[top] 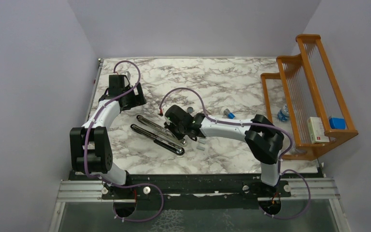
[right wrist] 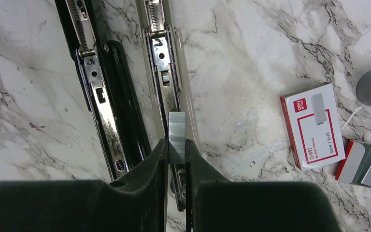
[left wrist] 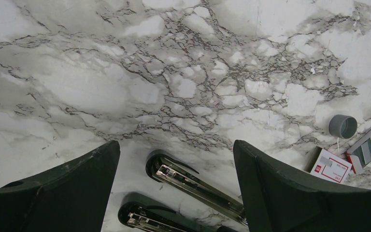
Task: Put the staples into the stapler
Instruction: Install the staple into the stapler.
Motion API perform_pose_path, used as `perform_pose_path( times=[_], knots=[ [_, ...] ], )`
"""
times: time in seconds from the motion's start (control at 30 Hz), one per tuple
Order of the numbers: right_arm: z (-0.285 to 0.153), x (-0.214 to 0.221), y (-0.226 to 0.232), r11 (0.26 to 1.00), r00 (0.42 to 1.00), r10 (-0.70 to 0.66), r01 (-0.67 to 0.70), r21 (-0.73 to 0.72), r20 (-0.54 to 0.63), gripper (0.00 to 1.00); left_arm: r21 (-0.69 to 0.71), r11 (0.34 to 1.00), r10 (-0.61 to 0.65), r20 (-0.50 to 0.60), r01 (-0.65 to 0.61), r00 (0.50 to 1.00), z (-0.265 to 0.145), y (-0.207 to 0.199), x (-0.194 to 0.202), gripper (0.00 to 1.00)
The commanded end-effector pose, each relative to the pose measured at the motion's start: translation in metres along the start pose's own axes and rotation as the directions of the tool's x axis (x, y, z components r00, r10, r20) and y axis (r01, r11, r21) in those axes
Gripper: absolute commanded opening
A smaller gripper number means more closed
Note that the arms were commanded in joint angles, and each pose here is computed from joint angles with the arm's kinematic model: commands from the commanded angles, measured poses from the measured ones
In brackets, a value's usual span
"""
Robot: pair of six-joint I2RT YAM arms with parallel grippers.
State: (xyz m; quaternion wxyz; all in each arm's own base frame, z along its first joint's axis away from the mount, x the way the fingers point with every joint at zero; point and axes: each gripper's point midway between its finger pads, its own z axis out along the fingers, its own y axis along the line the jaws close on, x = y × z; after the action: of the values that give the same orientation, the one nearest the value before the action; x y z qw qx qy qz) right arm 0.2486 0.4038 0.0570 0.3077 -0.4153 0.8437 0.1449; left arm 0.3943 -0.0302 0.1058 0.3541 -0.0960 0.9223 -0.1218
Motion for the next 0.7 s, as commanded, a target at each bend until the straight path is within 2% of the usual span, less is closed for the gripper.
perform_pose_path(
  times=[0.0,0.67],
  knots=[
    [0.003,0.018,0.009,0.997,0.993,-0.056,0.051,-0.056,-0.102,0.01,0.021,1.000,0.010,0.033,-0.011,0.999,-0.004,-0.004,-0.012,0.90],
    [-0.004,0.022,-0.012,0.999,0.988,-0.038,0.033,-0.035,-0.151,0.01,0.021,1.000,0.010,0.037,-0.011,0.999,-0.005,-0.004,-0.013,0.90]
  ],
)
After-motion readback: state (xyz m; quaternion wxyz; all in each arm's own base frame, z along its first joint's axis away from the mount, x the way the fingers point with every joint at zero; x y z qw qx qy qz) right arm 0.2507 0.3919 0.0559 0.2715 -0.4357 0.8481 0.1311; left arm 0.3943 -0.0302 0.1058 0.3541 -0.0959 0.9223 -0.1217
